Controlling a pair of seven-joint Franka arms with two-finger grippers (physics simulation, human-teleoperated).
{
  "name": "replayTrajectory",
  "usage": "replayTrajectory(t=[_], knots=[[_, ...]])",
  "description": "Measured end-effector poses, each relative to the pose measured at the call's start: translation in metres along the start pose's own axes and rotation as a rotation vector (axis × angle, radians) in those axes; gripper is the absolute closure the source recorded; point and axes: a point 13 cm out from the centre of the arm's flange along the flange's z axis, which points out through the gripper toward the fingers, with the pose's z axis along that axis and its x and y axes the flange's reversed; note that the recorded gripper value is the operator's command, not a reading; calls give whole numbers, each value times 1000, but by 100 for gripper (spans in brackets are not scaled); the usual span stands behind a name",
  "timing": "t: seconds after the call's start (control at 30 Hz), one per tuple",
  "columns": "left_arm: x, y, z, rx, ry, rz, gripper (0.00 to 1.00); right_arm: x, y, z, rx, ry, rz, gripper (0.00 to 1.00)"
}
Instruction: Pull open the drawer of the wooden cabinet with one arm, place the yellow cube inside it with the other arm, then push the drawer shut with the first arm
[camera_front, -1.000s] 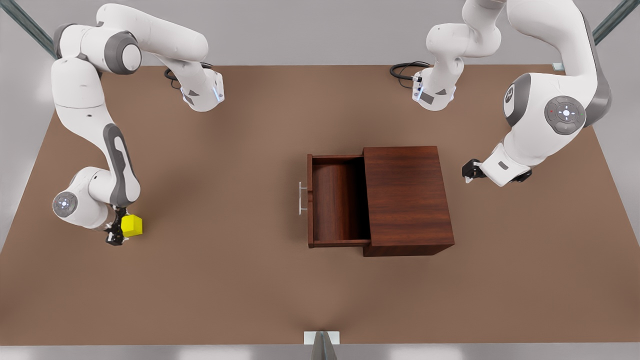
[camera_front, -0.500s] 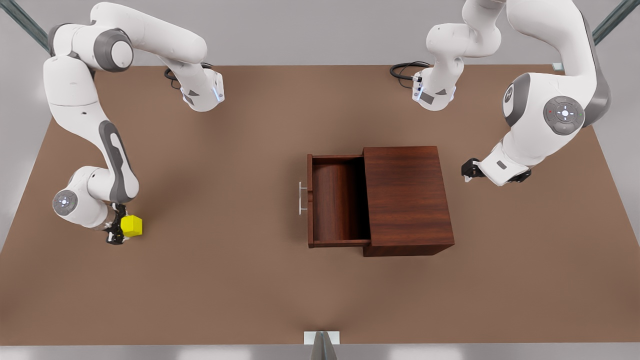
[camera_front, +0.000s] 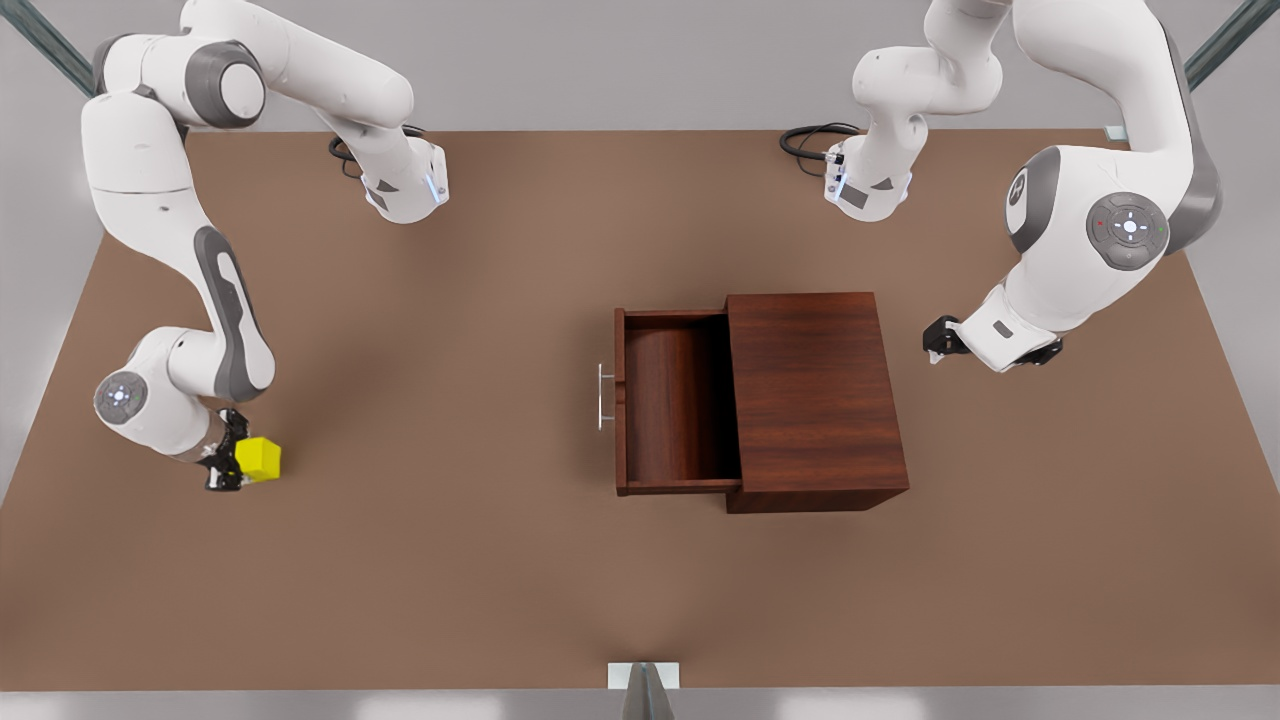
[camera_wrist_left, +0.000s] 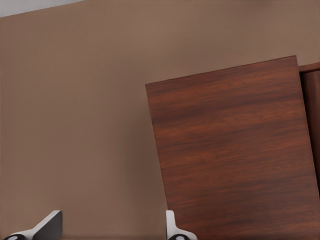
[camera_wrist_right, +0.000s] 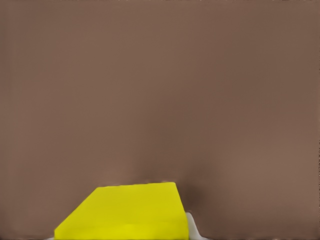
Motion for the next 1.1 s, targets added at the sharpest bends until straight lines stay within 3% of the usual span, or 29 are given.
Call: replayTrajectory(t=[0.33, 0.6, 1.1], knots=[[1, -3, 1, -5, 2, 10, 0, 159, 81, -152, -63, 77, -153, 50], [0, -3, 1, -6, 2, 13, 0, 348, 100, -246, -32, 125, -259, 51], [-1, -1, 1, -6, -2, 13, 0, 619, 40, -256, 94, 170, -142, 51]])
